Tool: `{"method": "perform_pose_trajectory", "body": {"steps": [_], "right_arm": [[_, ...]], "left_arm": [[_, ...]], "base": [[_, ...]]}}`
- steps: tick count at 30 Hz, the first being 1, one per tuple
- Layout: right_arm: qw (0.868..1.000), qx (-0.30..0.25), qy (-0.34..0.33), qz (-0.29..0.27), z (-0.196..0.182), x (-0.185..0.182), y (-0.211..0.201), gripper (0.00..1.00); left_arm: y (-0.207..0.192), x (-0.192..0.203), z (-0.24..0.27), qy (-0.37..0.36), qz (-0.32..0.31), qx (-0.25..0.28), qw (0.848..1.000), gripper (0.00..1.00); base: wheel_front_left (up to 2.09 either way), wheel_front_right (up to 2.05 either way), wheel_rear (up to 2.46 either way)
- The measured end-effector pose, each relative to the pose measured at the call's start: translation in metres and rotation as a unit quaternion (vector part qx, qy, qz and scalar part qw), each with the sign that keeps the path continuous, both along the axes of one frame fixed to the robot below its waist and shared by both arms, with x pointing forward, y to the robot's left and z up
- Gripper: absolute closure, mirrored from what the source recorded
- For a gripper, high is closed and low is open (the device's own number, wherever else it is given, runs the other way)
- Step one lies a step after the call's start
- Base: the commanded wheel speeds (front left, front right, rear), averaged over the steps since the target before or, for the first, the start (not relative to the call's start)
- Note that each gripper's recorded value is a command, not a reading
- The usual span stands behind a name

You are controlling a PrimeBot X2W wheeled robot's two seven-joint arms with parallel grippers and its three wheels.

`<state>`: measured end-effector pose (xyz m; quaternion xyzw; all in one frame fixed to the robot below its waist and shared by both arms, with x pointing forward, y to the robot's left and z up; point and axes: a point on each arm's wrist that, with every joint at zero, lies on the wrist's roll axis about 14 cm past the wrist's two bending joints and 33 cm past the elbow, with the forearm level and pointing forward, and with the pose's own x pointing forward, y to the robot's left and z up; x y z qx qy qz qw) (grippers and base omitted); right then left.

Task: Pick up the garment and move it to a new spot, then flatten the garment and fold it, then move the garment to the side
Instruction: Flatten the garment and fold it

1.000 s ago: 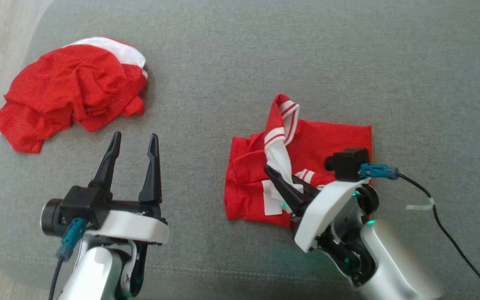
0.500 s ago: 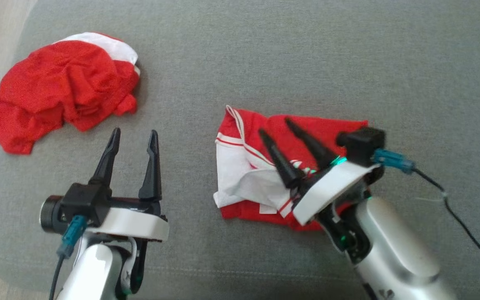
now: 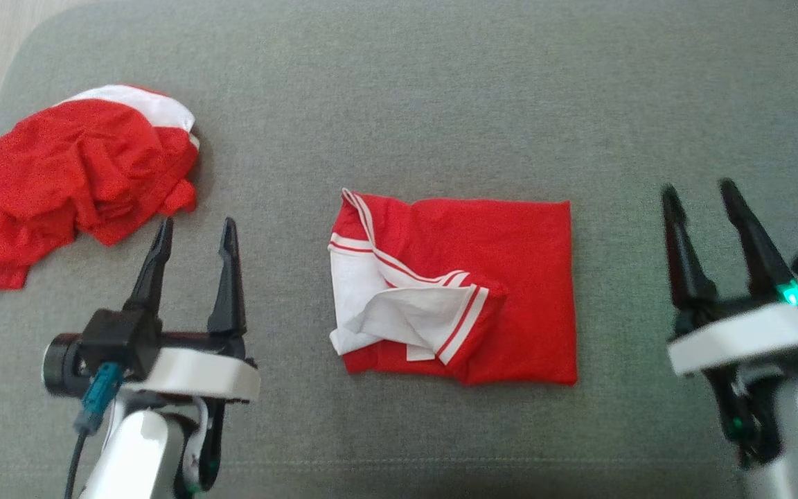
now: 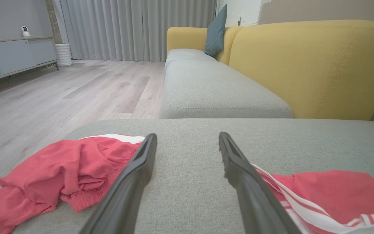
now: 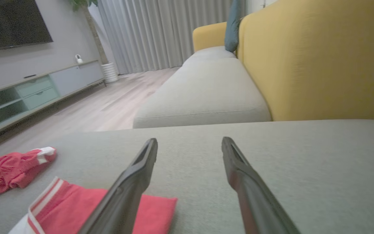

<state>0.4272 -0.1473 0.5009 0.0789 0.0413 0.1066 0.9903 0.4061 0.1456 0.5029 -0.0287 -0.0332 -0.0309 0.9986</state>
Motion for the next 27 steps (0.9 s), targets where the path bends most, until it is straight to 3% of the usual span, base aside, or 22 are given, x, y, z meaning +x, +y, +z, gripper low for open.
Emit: {"method": "perform_pose_trajectory", "body": {"steps": [8, 24, 25, 26, 27], "right_arm": [[0.999, -0.016, 0.016, -0.036, 0.000, -0.034, -0.026, 0.00], [0.999, -0.012, 0.040, -0.023, -0.010, -0.039, -0.017, 0.00], [0.998, -0.008, 0.055, -0.012, -0.018, -0.041, -0.009, 0.31], [0.997, -0.003, 0.073, 0.002, -0.028, -0.042, 0.000, 0.88], [0.996, 0.004, 0.091, 0.017, -0.038, -0.045, 0.011, 1.00]], "left_arm": [[0.001, -0.007, -0.003, 0.005, -0.001, 0.005, 1.000, 0.00], [0.000, -0.009, -0.004, 0.013, -0.006, 0.008, 1.000, 0.00], [0.000, -0.009, -0.004, 0.013, -0.006, 0.008, 1.000, 0.00], [0.000, -0.009, -0.004, 0.013, -0.006, 0.007, 1.000, 0.00], [0.001, -0.009, -0.006, 0.015, -0.005, 0.008, 1.000, 0.00]], "base": [[0.00, 0.00, 0.00], [0.00, 0.00, 0.00], [0.00, 0.00, 0.00], [0.00, 0.00, 0.00], [0.00, 0.00, 0.00]]}}
